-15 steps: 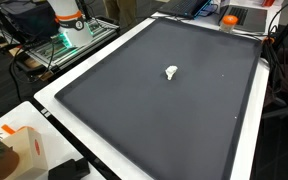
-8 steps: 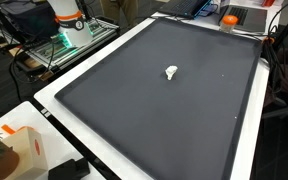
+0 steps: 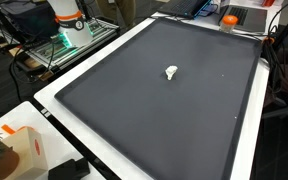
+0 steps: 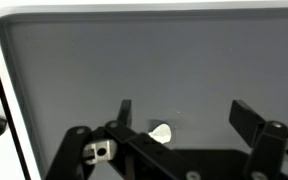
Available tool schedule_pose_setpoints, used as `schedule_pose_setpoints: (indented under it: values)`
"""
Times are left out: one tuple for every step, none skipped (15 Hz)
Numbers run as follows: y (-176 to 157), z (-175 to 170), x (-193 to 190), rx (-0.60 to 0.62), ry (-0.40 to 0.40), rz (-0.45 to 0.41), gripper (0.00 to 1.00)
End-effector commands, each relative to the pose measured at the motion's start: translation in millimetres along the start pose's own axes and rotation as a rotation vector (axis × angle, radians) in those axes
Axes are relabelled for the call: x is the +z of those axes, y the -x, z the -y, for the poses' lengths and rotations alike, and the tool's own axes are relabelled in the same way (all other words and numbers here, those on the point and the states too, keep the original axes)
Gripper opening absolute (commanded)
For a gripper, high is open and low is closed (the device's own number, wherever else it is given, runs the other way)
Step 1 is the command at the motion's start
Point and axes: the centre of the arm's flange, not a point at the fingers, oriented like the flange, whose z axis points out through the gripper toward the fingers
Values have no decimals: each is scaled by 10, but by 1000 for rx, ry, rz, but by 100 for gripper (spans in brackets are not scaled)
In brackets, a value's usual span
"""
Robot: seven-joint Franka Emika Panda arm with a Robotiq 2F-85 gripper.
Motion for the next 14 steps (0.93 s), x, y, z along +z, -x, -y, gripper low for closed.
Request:
schedule_pose_setpoints:
  values:
    - [0,0,0,0,0,0,100]
    - [0,0,0,0,0,0,100]
    - [0,0,0,0,0,0,100]
    - [0,0,0,0,0,0,100]
    - [0,0,0,0,0,0,100]
    - [0,0,0,0,0,0,100]
    - [0,0,0,0,0,0,100]
    - [0,0,0,0,0,0,100]
    - [0,0,0,0,0,0,100]
    - [0,0,0,0,0,0,100]
    - [-66,5,-19,33,-14,-11,100]
    - [-111,8,-39,44,-8,-6,100]
    - [-169,12,-68,41,-14,-5,100]
    - [-233,6,-105,35,-14,6,100]
